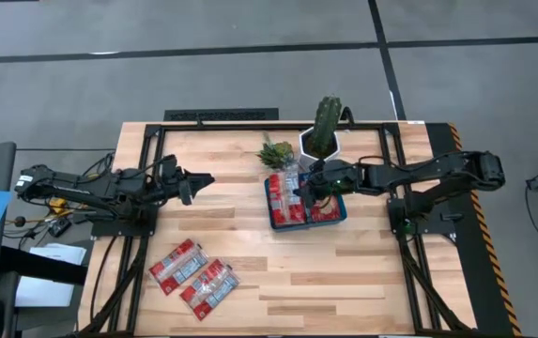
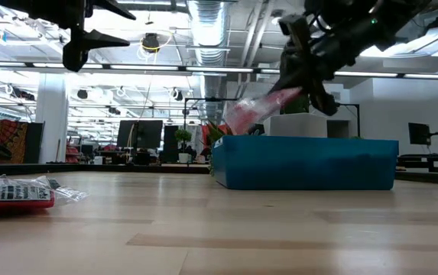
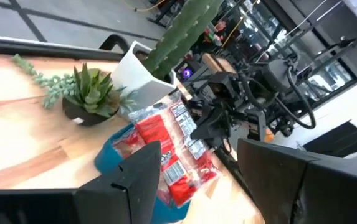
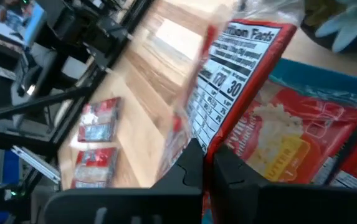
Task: Sort popcorn bags into baskets
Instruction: Put the red popcorn bag into the blue container, then move the red popcorn bags to the center of the table
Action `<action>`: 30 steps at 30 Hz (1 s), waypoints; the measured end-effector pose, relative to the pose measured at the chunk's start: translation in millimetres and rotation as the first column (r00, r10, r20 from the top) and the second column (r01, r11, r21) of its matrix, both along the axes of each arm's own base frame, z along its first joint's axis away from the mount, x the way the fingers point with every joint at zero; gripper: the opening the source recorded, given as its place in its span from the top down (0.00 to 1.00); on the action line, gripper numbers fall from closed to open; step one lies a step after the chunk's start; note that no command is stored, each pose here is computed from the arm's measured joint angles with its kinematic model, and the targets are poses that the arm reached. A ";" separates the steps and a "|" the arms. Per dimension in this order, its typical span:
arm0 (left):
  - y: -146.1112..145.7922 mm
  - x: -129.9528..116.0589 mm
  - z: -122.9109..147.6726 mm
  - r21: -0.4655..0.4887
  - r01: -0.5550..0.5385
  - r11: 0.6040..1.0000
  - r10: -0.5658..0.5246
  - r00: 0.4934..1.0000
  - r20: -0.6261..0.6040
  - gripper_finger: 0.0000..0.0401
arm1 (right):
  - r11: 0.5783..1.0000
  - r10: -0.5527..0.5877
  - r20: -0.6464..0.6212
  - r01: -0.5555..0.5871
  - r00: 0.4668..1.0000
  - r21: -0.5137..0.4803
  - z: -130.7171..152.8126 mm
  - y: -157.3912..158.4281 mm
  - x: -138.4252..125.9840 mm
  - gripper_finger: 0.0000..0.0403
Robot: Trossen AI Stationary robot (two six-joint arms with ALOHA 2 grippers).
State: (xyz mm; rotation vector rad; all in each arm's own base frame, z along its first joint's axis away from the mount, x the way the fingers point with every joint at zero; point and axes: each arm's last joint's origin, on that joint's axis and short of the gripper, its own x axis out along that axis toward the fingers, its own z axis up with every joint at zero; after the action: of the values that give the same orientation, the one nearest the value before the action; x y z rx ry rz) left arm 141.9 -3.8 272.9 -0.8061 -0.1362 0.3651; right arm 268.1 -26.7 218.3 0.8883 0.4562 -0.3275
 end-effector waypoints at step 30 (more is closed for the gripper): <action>-3.0 -4.6 -31.2 -0.077 0.110 0.991 -0.128 0.945 -0.301 0.51 | 1.000 0.012 -0.170 -0.010 0.985 0.013 -13.9 -4.7 -9.5 0.56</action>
State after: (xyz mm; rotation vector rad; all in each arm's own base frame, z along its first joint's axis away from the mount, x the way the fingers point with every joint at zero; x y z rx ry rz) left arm 137.3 -6.7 241.7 -0.8030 0.2131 0.3764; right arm 258.6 -31.3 204.4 0.8729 0.6210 -0.3927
